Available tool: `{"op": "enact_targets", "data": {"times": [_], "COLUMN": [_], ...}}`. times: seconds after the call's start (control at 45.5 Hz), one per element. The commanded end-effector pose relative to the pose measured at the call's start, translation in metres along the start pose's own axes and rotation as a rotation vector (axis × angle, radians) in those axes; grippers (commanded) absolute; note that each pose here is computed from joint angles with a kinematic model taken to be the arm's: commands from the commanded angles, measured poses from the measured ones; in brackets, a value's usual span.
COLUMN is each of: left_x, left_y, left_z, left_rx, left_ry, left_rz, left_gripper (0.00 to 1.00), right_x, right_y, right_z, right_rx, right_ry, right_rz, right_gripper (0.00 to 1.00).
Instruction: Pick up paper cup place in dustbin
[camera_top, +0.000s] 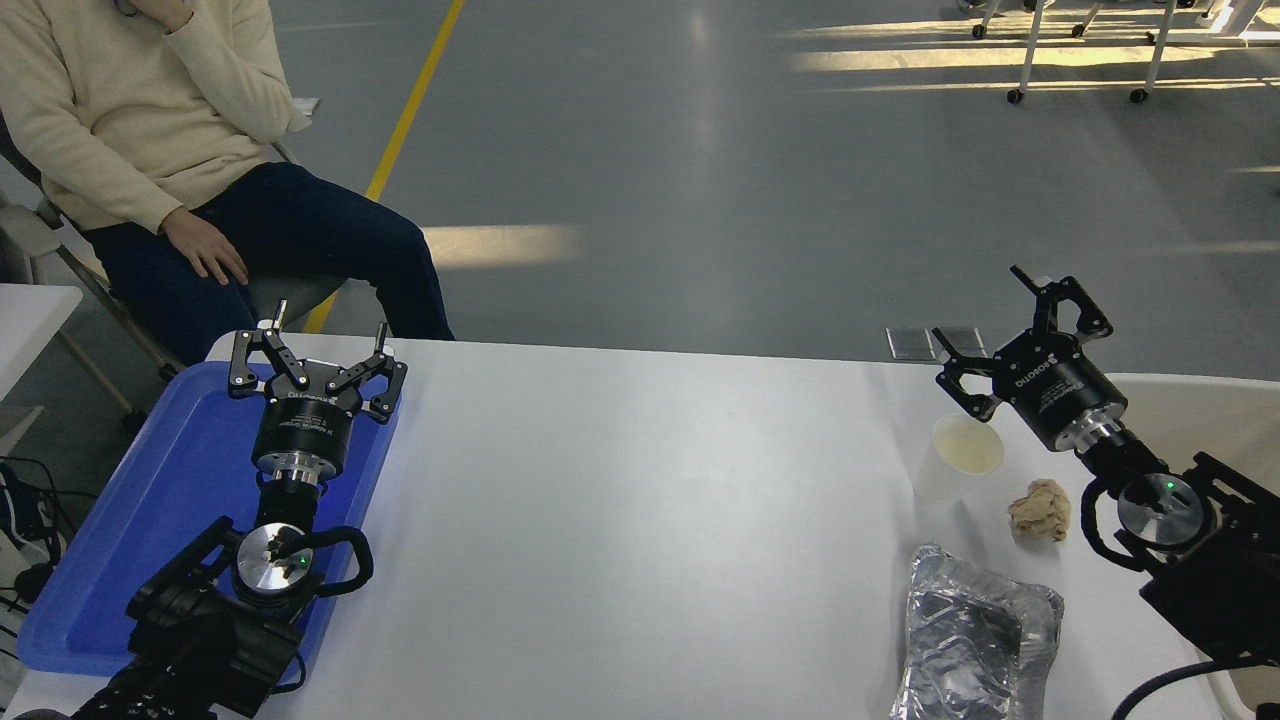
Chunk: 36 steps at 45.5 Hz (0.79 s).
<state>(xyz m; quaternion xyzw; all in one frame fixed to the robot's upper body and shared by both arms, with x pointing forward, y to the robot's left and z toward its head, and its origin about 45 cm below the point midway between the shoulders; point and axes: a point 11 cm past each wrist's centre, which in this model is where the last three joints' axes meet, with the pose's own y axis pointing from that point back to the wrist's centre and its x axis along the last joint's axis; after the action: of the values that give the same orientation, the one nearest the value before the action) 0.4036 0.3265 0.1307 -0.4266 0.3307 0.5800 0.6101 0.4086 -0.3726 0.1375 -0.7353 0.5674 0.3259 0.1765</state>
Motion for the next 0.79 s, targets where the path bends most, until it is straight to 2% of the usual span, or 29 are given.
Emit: {"op": "enact_targets", "data": {"times": [0.0, 0.396, 0.769], "left_x": [0.0, 0.0, 0.0], "left_y": [0.0, 0.0, 0.0], "left_z": [0.0, 0.0, 0.0], "left_rx": [0.0, -0.001, -0.001], "left_ry": [0.0, 0.001, 0.001], "left_rz": [-0.001, 0.0, 0.0], "left_gripper": [1.0, 1.0, 1.0], "right_x": [0.0, -0.002, -0.022], "right_y": [0.0, -0.001, -0.013], "right_z": [0.0, 0.0, -0.005], "right_rx": [0.0, -0.002, -0.018], "right_ry": [-0.001, 0.001, 0.018], "right_rz": [0.0, -0.005, -0.063], "right_gripper": [1.0, 1.0, 1.0]}}
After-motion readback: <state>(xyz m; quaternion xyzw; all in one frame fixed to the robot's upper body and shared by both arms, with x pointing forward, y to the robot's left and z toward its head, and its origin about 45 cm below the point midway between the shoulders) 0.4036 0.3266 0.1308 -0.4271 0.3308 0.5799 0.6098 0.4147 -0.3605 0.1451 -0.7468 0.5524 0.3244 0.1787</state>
